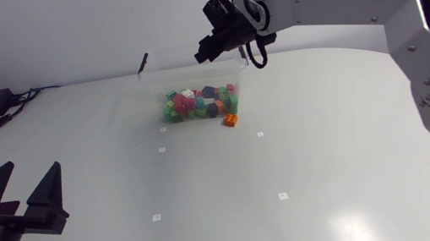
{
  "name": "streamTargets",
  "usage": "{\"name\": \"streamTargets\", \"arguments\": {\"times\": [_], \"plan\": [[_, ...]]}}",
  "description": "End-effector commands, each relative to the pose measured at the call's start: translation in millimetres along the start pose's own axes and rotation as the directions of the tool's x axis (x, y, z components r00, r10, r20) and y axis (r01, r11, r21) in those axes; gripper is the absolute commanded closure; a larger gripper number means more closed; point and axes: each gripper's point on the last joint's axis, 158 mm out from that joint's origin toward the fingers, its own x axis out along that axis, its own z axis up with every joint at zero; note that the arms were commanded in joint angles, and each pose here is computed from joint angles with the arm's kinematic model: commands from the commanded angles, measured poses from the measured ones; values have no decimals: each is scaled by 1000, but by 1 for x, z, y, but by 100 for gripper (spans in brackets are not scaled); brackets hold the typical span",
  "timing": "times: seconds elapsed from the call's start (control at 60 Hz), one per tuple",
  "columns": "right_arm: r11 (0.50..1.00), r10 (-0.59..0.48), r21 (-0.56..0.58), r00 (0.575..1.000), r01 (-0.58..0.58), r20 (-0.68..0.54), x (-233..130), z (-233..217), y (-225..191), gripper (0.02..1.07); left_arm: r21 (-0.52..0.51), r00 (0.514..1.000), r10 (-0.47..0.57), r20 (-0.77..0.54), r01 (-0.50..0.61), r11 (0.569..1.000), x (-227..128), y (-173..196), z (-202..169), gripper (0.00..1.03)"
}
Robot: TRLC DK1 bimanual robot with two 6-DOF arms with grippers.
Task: Place the duplo bricks in the container
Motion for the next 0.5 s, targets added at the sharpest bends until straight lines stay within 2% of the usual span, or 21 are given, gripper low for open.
{"name": "streamTargets", "arguments": {"times": [0.0,0.15,0.183,0.3,0.35,0.483], "plan": [[1000,5,27,1000,-5,-30,18,-9,8,81,-26,1000,-6,2,7,1000,-2,-3,-6,4],[1000,3,23,1000,-2,-30,33,-5,12,80,-22,1000,-7,13,7,1000,-3,-3,-4,4],[1000,-2,25,999,3,-36,36,-5,11,68,-23,1000,-8,16,9,1000,-3,-4,-3,4],[999,-7,35,998,8,-55,38,-8,8,14,-26,999,-19,29,20,999,-5,-7,0,4],[999,-7,34,998,8,-55,35,-5,8,8,-24,999,-24,31,25,999,-5,-8,1,4],[999,-10,34,999,12,-38,9,14,6,7,-26,999,-35,28,36,999,-8,-12,0,4]]}}
